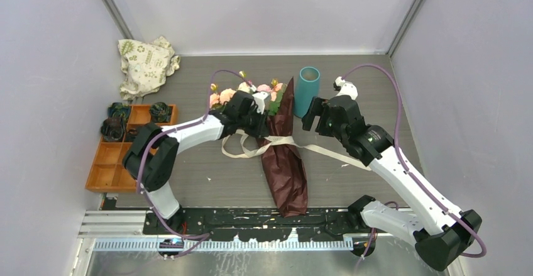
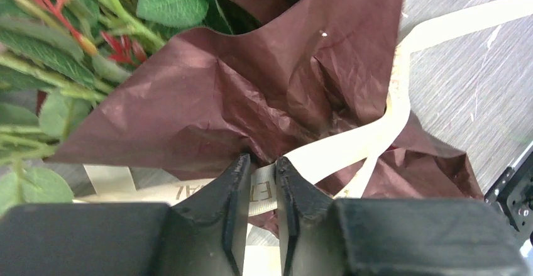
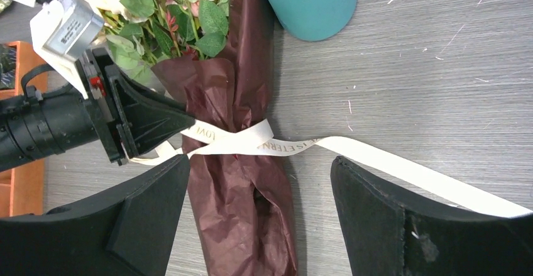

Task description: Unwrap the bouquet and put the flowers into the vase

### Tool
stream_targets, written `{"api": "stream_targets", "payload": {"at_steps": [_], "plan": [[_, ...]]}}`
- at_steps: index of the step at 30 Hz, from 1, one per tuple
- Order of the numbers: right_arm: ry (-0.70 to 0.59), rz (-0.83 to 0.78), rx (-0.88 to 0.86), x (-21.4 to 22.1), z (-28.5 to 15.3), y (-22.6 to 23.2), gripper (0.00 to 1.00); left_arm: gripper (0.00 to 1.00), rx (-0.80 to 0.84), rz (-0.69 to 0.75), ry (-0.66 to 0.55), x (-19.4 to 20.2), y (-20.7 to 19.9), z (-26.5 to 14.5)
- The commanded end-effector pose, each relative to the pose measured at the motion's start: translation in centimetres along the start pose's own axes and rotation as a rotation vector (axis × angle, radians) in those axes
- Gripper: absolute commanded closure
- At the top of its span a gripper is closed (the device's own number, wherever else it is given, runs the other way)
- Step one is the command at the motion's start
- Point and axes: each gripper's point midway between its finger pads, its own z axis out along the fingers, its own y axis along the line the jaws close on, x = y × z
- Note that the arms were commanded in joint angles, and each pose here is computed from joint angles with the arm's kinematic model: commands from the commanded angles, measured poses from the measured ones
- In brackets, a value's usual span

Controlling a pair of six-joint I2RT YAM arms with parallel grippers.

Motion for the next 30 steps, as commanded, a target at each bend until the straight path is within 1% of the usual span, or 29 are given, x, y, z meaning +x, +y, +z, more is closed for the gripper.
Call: {"api": "stream_targets", "payload": {"at_steps": [1,4,5,10,14,17,19,21,23,27,30], "plan": [[-0.050,0.006,-0.014,-1.2,0.1,0.4,0.12,0.83,0.061,-0.003,-0.104,-2.2,-2.0,-2.4],[-0.048,0.008,-0.016,-1.1,0.4,0.5,0.13,0.95,0.070,0.002,-0.132,-2.7,-2.5,-3.6],[-0.046,0.010,-0.016,-1.0,0.4,0.5,0.13,0.97,0.073,0.004,-0.140,-2.9,-2.7,-4.0],[-0.040,0.010,-0.014,-0.8,0.6,0.4,0.13,0.98,0.078,0.003,-0.157,-3.3,-3.3,-5.5],[-0.036,0.011,-0.019,-0.6,0.7,0.4,0.13,0.98,0.049,0.001,-0.185,-4.0,-3.2,-6.8],[-0.018,0.008,-0.031,-0.2,0.9,0.7,0.13,0.98,-0.005,0.007,-0.206,-4.7,-2.7,-8.2],[-0.005,0.011,-0.042,0.1,1.0,0.9,0.13,0.99,-0.082,-0.003,-0.240,-5.8,-1.7,-9.8],[0.007,0.011,-0.051,0.4,1.1,1.1,0.13,0.99,-0.145,-0.036,-0.290,-7.2,-0.7,-12.2],[0.021,0.009,-0.053,0.8,1.4,1.1,0.13,0.99,-0.196,-0.071,-0.373,-9.1,-0.1,-15.9],[0.055,0.006,-0.069,1.7,1.9,1.4,0.13,0.99,-0.334,-0.123,-0.545,-12.1,1.2,-24.3],[0.078,0.013,-0.097,2.3,2.3,1.9,0.14,0.99,-0.432,-0.136,-0.670,-13.2,1.4,-30.5]]}}
